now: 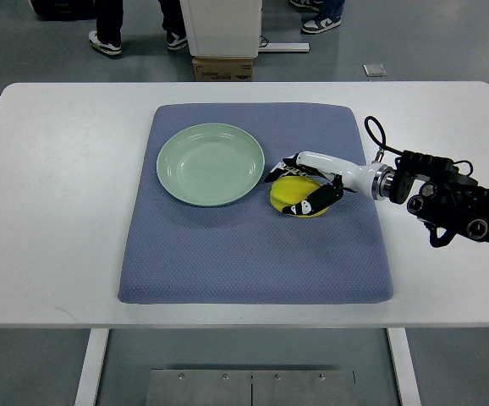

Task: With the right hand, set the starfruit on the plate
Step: 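Lift the starfruit with the right hand and carry it over the plate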

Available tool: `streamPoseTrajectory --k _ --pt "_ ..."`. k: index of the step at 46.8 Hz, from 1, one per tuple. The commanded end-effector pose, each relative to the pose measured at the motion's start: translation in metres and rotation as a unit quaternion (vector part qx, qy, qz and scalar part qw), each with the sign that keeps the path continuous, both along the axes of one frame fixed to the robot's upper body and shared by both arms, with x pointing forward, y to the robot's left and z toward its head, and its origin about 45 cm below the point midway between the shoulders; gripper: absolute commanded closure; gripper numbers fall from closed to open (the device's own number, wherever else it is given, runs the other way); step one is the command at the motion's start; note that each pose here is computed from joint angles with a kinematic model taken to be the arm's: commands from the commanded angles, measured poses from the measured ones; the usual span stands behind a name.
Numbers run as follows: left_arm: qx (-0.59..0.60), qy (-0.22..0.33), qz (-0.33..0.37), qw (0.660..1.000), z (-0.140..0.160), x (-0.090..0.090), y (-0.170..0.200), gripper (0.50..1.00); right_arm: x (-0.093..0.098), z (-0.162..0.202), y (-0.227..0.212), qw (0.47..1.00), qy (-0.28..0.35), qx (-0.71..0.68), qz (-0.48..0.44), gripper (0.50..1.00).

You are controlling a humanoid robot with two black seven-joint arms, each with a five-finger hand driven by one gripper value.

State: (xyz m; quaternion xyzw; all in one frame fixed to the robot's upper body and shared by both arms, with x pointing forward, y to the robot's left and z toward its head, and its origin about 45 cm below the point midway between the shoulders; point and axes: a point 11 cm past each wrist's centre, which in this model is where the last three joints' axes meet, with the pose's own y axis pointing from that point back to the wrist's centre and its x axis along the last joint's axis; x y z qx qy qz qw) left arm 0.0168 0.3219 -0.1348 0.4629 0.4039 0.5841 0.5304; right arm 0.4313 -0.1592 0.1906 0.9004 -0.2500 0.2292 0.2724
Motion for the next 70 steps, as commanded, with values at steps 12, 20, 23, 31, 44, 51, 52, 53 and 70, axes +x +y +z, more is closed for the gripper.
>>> streamPoseTrajectory --k 12,20,23,31,44,51,52,53,70 --pt "0.000 0.000 0.000 1.000 0.000 0.000 0.000 0.500 0.001 -0.002 -0.003 1.000 0.001 -0.003 -0.005 1.000" --pt "0.000 0.000 0.000 1.000 0.000 0.000 0.000 0.500 0.000 -0.005 -0.004 1.000 0.005 -0.002 -0.007 1.000" --pt "0.000 0.000 0.000 1.000 0.000 0.000 0.000 0.500 0.001 -0.004 -0.004 1.000 0.005 -0.001 -0.009 1.000" --pt "-0.001 0.000 0.000 1.000 0.000 0.000 0.000 0.500 0.005 0.005 0.007 1.000 -0.002 0.008 -0.007 1.000" --pt "0.000 0.000 0.000 1.000 0.000 0.000 0.000 0.500 0.018 0.026 0.013 1.000 -0.019 0.016 -0.014 1.000" --pt "0.000 0.000 0.000 1.000 0.000 0.000 0.000 0.500 0.024 0.033 0.020 0.999 -0.026 0.017 -0.018 1.000" --pt "0.000 0.000 0.000 1.000 0.000 0.000 0.000 0.500 0.024 0.034 0.023 0.999 -0.027 0.017 -0.016 1.000" --pt "-0.001 0.000 -0.001 1.000 0.000 0.000 0.000 0.500 0.025 0.035 0.025 0.999 -0.029 0.017 -0.015 1.000" --pt "0.000 0.000 0.000 1.000 0.000 0.000 0.000 0.500 0.039 0.056 0.067 0.999 -0.039 0.031 -0.020 1.000"
